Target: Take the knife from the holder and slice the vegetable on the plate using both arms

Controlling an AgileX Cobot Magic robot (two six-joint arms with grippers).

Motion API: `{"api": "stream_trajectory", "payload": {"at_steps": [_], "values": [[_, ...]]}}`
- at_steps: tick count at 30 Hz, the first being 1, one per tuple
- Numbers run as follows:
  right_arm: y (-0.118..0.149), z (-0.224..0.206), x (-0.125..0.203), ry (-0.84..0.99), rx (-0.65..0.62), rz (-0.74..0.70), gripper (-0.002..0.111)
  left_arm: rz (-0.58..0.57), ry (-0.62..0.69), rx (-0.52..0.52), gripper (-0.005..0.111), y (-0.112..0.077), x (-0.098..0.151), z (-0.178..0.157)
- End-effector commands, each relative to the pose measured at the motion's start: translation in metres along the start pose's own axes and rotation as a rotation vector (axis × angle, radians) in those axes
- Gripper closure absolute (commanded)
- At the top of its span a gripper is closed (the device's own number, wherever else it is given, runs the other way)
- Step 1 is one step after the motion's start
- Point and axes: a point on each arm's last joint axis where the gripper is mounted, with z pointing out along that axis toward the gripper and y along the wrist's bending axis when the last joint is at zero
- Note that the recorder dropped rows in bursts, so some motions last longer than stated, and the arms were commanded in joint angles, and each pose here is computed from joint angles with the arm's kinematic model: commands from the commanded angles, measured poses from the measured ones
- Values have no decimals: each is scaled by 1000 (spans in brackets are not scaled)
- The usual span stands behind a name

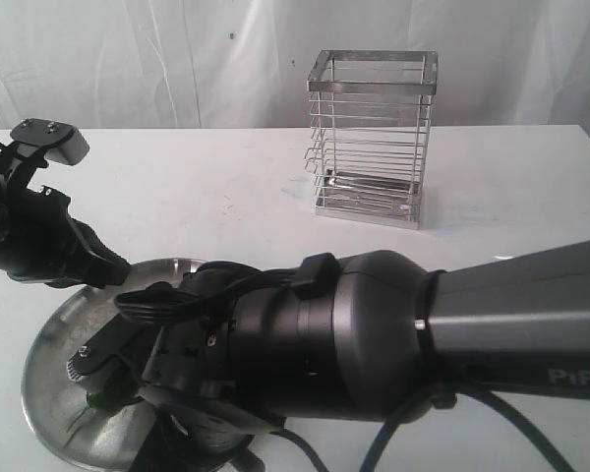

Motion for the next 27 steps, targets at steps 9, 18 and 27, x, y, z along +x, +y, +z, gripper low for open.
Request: {"api": "stream_trajectory", "payload": {"at_steps": [9, 18, 27], "values": [[-4, -2, -4, -35, 27, 10, 108, -16, -9, 16, 107, -4, 0, -3], [-3, 3, -3, -21, 26, 13, 108, -17, -6, 22, 107, -4, 1, -3], [-1, 8, -2, -10, 22, 16, 108, -17, -3, 26, 107, -4, 1, -3]]}}
